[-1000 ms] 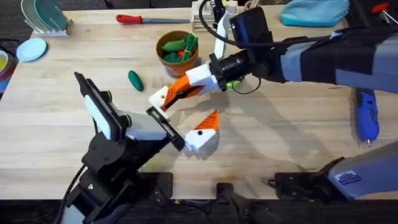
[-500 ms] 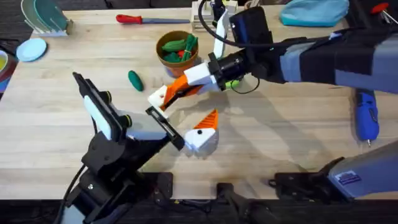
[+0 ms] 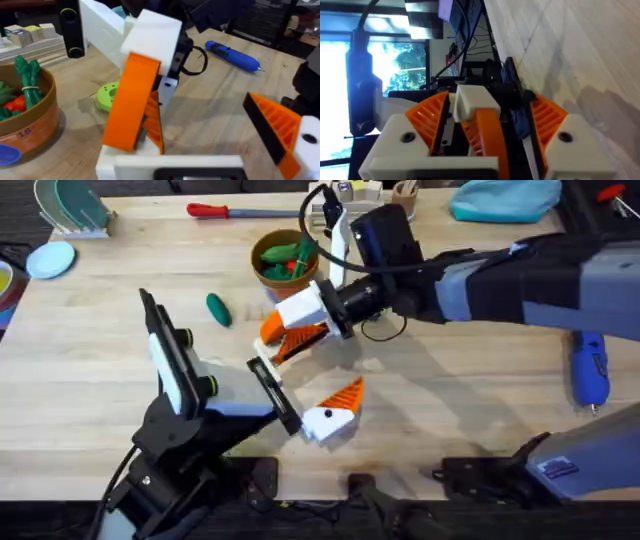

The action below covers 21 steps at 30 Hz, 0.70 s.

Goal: Pick up the gripper from the table and insert it into the empty holder that is missing its gripper. Then pick up a screw, insert it into the mounting hole, and use the screwdriver to tighten it. Finally, clean up the table by picking up the vegetable and placing it into the bucket.

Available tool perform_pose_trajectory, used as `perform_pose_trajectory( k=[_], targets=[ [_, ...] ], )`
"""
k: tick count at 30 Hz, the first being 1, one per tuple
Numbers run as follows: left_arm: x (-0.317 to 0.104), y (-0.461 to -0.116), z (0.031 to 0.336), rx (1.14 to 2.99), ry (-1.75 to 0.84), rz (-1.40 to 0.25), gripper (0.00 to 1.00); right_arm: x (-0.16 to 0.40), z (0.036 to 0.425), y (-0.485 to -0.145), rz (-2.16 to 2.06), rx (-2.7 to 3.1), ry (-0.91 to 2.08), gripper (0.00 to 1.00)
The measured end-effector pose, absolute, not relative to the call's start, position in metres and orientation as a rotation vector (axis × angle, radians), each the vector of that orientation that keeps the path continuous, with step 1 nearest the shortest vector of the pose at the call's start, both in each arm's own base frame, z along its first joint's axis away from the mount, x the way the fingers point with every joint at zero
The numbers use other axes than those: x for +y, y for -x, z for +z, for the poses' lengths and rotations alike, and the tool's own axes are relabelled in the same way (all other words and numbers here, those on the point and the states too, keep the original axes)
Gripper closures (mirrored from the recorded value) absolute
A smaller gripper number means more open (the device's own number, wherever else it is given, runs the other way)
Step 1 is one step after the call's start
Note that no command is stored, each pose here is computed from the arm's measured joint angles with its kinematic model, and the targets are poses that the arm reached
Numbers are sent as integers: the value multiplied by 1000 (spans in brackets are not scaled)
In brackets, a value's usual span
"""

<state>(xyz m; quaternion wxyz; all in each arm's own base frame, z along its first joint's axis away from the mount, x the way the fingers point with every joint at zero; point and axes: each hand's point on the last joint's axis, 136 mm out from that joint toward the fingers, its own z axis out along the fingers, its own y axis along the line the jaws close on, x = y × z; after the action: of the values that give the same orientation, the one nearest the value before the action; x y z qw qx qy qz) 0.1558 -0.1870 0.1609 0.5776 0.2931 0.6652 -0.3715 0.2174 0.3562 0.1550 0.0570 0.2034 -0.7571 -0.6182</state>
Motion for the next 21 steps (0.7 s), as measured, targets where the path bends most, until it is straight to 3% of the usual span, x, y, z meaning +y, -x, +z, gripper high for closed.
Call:
perform_pose_trajectory(
  k=[7,21],
  targets=[
    [-188,-154,161,1551,-698,-879,8,356,155,-218,-1874,-2296,-608,59],
    [-189,-153,161,1550,-701,-880,8,335,159,-241,-1867,-2388,-492,42]
  ],
)
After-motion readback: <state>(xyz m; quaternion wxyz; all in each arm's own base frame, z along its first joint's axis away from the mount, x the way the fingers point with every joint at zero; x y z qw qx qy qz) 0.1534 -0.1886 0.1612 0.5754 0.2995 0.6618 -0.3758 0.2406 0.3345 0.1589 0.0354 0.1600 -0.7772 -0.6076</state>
